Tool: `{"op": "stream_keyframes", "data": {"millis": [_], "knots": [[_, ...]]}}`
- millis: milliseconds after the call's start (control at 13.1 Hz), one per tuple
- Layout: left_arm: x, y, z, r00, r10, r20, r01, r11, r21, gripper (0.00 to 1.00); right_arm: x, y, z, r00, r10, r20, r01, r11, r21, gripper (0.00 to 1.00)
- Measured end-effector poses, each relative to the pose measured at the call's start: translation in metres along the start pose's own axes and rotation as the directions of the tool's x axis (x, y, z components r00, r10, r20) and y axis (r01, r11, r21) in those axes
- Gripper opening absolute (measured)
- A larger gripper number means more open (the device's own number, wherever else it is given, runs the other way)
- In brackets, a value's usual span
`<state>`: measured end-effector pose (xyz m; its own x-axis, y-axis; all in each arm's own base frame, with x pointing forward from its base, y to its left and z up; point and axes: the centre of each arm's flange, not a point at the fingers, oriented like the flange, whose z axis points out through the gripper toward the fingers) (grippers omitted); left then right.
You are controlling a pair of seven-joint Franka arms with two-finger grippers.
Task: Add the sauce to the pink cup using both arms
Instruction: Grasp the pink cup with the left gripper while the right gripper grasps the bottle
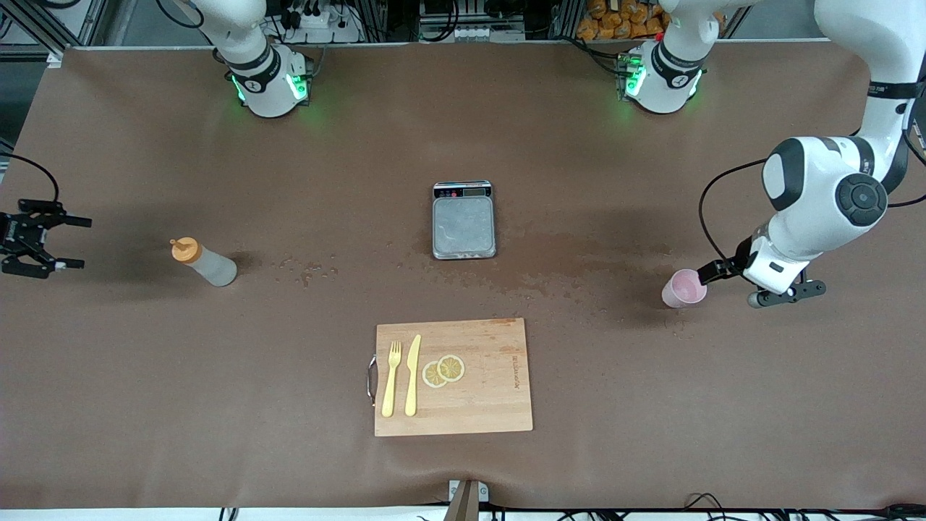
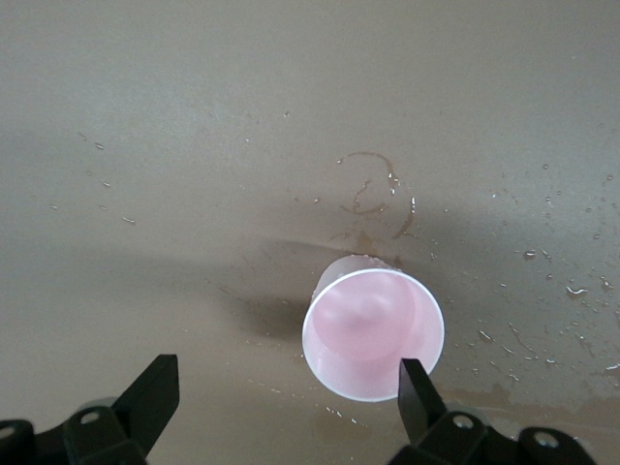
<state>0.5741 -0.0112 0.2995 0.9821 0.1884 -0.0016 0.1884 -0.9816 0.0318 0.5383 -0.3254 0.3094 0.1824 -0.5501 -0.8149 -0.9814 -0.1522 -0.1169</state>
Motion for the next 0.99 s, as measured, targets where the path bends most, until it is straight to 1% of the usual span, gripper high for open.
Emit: {"op": "stream_keyframes", "data": {"millis": [152, 305, 457, 534, 610, 686, 762, 839, 915, 991], "knots": [[0.000, 0.000, 0.007, 1.000, 0.000, 0.009, 0.000, 1.000, 0.000, 1.00, 0.035, 0.007, 0.024, 0.996, 0.045, 0.071, -0.046, 0.999, 0.011, 1.00], [0.000, 0.000, 0.015, 1.000, -0.001, 0.013, 0.001, 1.000, -0.002, 1.00, 0.053, 0.004, 0.048, 0.988, 0.088, 0.126, -0.091, 0.996, 0.014, 1.00], [0.000, 0.000, 0.024, 1.000, -0.001, 0.021, 0.001, 1.000, -0.003, 0.97, 0.067, 0.003, 0.068, 0.975, 0.140, 0.170, -0.144, 0.990, 0.011, 1.00], [0.000, 0.000, 0.029, 1.000, -0.002, 0.026, 0.002, 1.000, -0.004, 0.97, 0.074, 0.003, 0.077, 0.970, 0.158, 0.186, -0.162, 0.987, 0.006, 1.00], [0.000, 0.000, 0.034, 1.000, -0.002, 0.029, 0.002, 1.000, -0.005, 0.93, 0.079, 0.004, 0.084, 0.965, 0.171, 0.197, -0.175, 0.985, 0.001, 1.00], [0.000, 0.000, 0.038, 0.999, -0.002, 0.033, 0.002, 1.000, -0.006, 0.93, 0.082, 0.003, 0.089, 0.960, 0.186, 0.207, -0.190, 0.982, -0.002, 1.00], [-0.001, -0.001, 0.042, 0.999, -0.002, 0.039, 0.003, 1.000, -0.006, 0.90, 0.084, 0.002, 0.094, 0.956, 0.196, 0.219, -0.201, 0.980, 0.000, 1.00], [-0.001, -0.001, 0.046, 0.999, -0.003, 0.045, 0.003, 1.000, -0.006, 0.89, 0.088, 0.002, 0.098, 0.951, 0.205, 0.233, -0.212, 0.977, 0.005, 1.00], [-0.001, -0.001, 0.050, 0.999, -0.003, 0.050, 0.003, 1.000, -0.006, 0.85, 0.094, 0.004, 0.104, 0.946, 0.213, 0.245, -0.221, 0.975, 0.005, 1.00], [-0.001, -0.001, 0.052, 0.999, -0.003, 0.053, 0.004, 1.000, -0.006, 0.85, 0.100, 0.006, 0.111, 0.941, 0.221, 0.256, -0.229, 0.974, 0.002, 1.00]]}}
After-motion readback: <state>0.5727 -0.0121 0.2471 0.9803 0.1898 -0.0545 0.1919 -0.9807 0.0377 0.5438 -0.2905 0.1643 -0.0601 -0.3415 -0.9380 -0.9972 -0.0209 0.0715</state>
